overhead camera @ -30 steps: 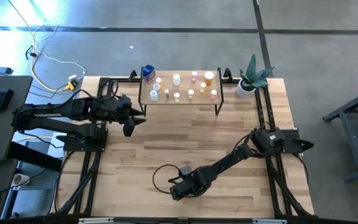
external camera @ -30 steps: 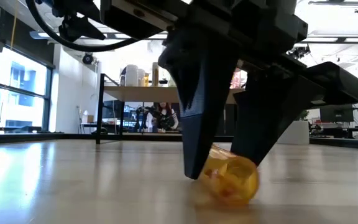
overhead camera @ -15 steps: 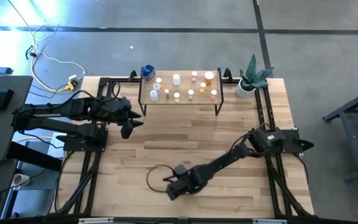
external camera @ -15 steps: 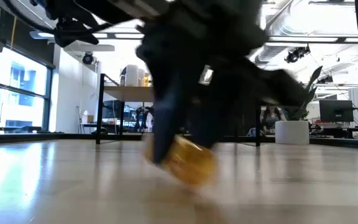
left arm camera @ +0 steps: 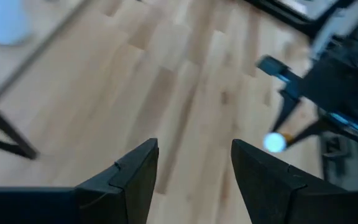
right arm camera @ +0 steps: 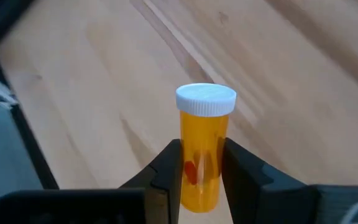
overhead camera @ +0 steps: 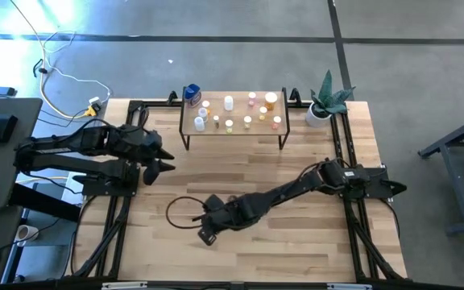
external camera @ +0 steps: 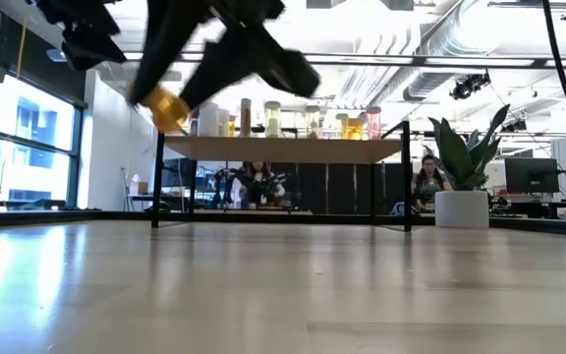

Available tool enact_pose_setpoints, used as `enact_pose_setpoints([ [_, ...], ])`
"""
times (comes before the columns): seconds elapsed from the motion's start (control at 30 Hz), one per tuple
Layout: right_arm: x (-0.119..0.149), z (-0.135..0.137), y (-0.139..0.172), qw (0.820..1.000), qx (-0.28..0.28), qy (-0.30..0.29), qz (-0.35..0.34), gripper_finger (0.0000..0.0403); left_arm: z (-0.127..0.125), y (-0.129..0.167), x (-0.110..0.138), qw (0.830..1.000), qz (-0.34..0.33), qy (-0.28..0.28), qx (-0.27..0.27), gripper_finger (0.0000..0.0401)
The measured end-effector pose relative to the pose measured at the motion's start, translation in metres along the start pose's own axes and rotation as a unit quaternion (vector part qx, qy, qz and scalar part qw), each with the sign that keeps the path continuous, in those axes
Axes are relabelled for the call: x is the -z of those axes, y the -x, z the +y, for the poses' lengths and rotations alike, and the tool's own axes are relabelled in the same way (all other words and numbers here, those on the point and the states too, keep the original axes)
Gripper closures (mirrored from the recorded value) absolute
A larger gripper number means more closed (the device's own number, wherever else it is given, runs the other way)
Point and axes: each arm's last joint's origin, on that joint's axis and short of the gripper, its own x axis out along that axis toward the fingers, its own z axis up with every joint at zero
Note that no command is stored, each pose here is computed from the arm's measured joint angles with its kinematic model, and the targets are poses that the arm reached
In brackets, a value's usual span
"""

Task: Pick and place medicine bottles onto shelf by color
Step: Put the small orange pill bottle on the shelf

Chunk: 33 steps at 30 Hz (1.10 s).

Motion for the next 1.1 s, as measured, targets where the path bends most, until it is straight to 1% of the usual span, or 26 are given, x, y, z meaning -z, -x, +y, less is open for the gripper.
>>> enact_pose_setpoints([
  [0.13,-0.021,0.004,0.011,0.998,-0.019,0.051,-0.023,0.0324,-0.002,0.005,0.002,0.999,0.008,-0.001,0.047,0.0206],
  [0.27,-0.042,0.006,0.023,0.994,-0.035,0.093,-0.049,0.0324,-0.004,0.006,0.003,0.997,0.018,-0.002,0.079,0.0206],
  [0.5,-0.071,0.004,0.039,0.985,-0.051,0.141,-0.082,0.0324,-0.005,0.005,0.003,0.996,0.024,-0.005,0.087,0.0206],
  [0.63,-0.082,-0.001,0.04,0.984,-0.055,0.148,-0.083,0.0324,-0.006,0.005,0.003,0.994,0.027,-0.022,0.102,0.0205],
  [0.77,-0.092,-0.009,0.039,0.983,-0.051,0.152,-0.084,0.0324,-0.006,0.003,0.002,0.994,0.028,-0.025,0.102,0.0197],
  [0.87,-0.097,-0.013,0.038,0.983,-0.056,0.158,-0.08,0.0324,-0.006,0.001,0.001,0.993,0.027,-0.047,0.102,0.0182],
  [0.97,-0.101,-0.016,0.037,0.981,-0.055,0.166,-0.08,0.0324,-0.007,-0.003,-0.001,0.99,0.025,-0.09,0.104,0.017],
  [1.1,-0.106,-0.02,0.036,0.98,-0.056,0.175,-0.077,0.0324,-0.012,-0.007,-0.003,0.983,0.018,-0.141,0.115,0.0167],
])
